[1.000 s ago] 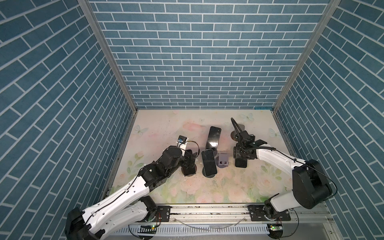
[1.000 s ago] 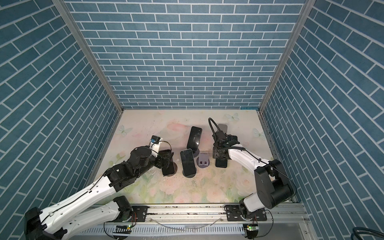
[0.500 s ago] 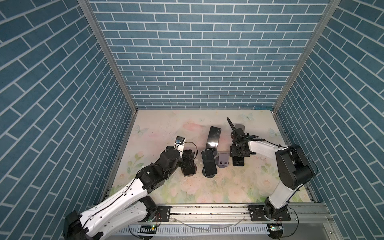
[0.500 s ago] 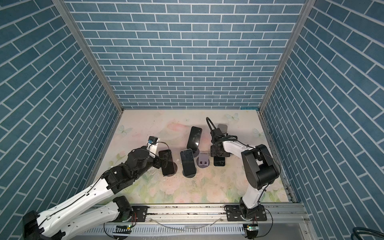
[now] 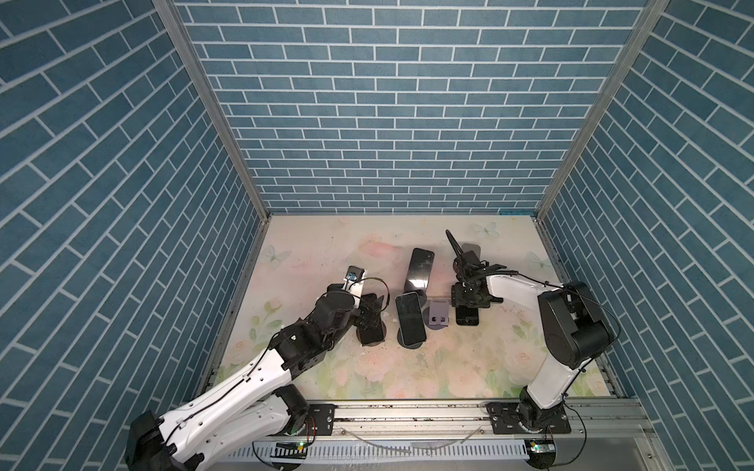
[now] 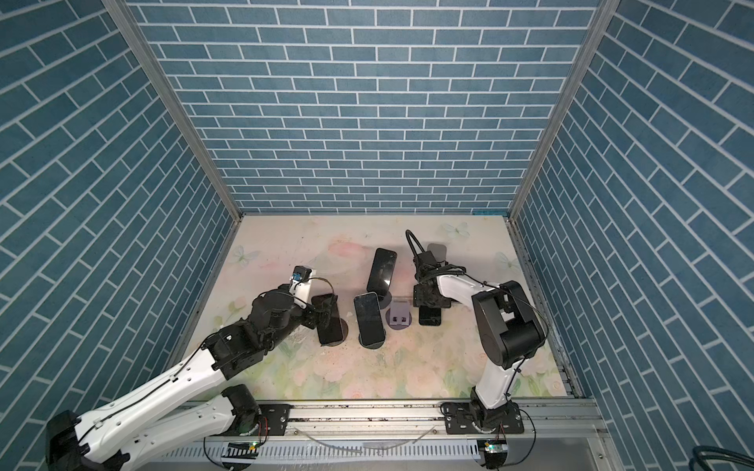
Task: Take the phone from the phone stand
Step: 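Lower the reflective phone flat onto the table beside the teal-edged phone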
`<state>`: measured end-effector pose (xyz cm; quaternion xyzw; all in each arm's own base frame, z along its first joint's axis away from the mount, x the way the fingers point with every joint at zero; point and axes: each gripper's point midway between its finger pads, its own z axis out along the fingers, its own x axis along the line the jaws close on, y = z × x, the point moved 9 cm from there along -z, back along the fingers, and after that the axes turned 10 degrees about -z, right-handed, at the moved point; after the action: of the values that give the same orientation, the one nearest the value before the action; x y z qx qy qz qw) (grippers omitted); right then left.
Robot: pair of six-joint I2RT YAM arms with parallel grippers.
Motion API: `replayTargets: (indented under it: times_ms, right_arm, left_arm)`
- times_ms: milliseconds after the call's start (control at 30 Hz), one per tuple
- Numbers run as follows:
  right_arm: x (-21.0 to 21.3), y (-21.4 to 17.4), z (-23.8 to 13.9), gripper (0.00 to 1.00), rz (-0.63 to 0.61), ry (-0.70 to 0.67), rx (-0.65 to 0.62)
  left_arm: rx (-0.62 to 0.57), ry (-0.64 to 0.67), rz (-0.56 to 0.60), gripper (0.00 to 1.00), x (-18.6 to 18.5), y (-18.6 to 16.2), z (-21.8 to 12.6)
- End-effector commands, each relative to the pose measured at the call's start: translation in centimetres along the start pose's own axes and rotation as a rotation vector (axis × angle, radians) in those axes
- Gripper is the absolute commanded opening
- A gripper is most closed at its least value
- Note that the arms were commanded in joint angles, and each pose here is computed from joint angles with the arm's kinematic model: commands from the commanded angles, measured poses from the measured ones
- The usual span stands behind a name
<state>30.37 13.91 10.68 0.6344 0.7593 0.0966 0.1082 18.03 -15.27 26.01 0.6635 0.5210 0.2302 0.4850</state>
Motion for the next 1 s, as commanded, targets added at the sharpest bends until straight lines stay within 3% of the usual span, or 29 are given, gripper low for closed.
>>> replayTargets:
  times_ms: [0,433,967]
  right_arm:
    - [-0.18,-0.08,0.49,0.69,0.030,-0.029,0.032]
    - [-1.13,-0.63,0.41,0.74,0.017,-0.133,0.055]
    - [-0.76,-0.47,0.89,0.80,0.032,-0.109,0.067]
  left_arm:
    - [-0.013,0.001,0.004,1.00,-0.03,0.20,-0.23]
    - [-0.017,0.000,0.004,1.00,0.00,0.06,-0.15]
    - [-0.012,0.006,0.011,1.00,0.08,-0.25,0.08]
